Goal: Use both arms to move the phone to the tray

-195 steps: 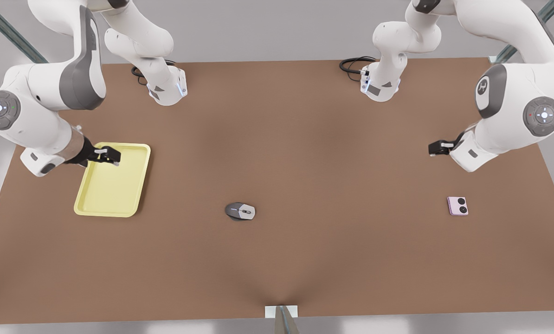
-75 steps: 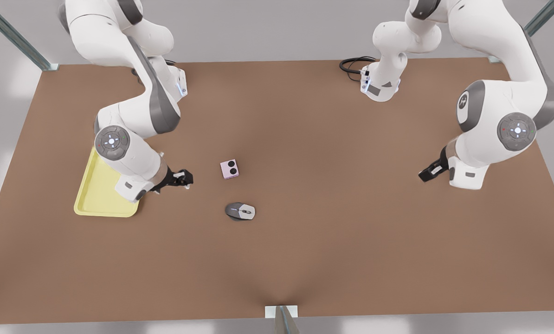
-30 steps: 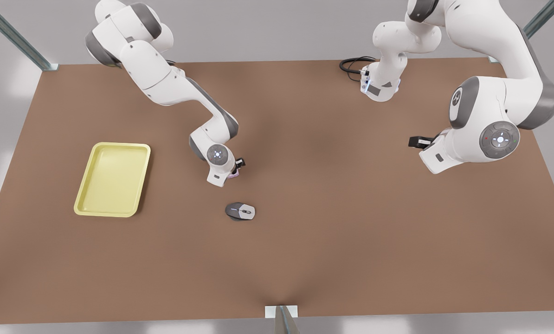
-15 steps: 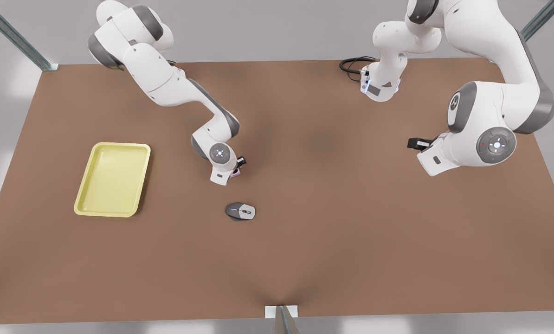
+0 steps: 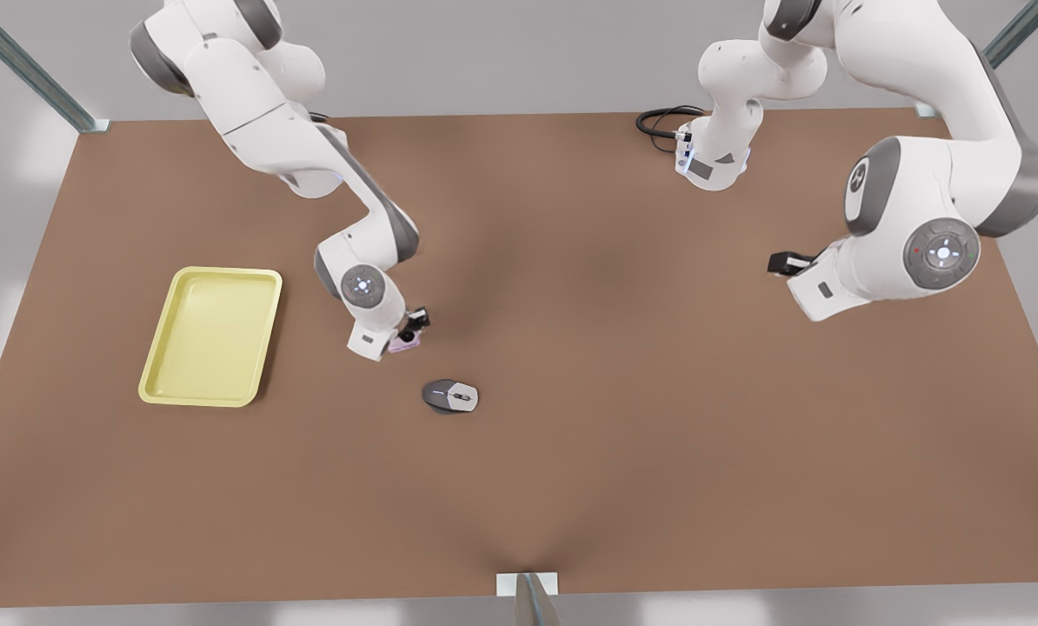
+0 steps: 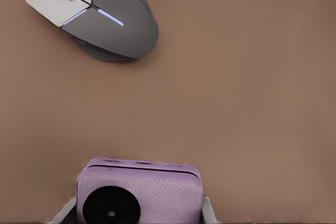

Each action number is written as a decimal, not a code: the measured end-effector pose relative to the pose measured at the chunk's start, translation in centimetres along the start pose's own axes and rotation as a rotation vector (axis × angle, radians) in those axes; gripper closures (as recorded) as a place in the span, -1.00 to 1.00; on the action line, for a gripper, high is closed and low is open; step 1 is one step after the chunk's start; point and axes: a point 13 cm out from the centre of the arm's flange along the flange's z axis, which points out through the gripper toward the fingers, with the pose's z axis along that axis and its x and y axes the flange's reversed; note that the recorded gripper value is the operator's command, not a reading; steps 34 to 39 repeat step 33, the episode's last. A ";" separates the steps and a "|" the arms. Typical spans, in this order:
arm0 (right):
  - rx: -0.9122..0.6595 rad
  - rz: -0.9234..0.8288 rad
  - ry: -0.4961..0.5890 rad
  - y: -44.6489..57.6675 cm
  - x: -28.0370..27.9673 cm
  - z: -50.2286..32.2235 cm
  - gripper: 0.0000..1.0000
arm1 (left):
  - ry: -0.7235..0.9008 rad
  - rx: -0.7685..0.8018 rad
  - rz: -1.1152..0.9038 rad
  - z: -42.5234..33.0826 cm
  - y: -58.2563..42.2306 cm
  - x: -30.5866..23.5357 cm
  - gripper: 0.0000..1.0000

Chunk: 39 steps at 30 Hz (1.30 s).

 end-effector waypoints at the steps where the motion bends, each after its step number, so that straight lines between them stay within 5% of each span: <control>1: 0.006 0.028 0.003 -2.1 0.3 -0.8 -0.40 | 0.000 0.000 0.000 0.0 0.0 0.1 -1.00; 14: 0.009 0.412 0.173 -34.5 14.6 0.1 -0.41 | -0.013 -0.006 -0.018 -0.7 0.8 0.7 -1.00; 15: 0.001 0.409 0.189 -35.3 15.7 0.8 -0.99 | -0.013 -0.006 -0.018 -0.7 0.8 0.7 -1.00; 18: -0.013 0.358 0.224 -35.6 17.3 3.2 -1.00 | -0.014 -0.008 -0.015 -0.7 0.7 0.6 -1.00; 22: 0.033 0.277 0.102 -38.2 11.7 -2.3 -1.00 | -0.016 -0.008 -0.016 -0.7 0.7 0.6 -1.00; 25: 0.141 0.163 -0.211 -36.6 0.2 -23.3 -1.00 | -0.035 -0.011 -0.020 -1.4 0.8 0.4 -1.00; 27: 0.133 0.116 -0.287 -31.7 -1.7 -33.3 -1.00 | -0.050 -0.012 -0.023 -2.1 0.9 0.4 -1.00; 33: 0.045 0.163 -0.090 -28.6 -0.1 -35.1 -1.00 | -0.045 -0.010 -0.029 -2.1 0.9 0.6 -1.00; 39: 0.045 0.163 -0.090 -28.6 -0.1 -35.1 -1.00 | -0.045 -0.010 -0.029 -2.1 0.9 0.6 -1.00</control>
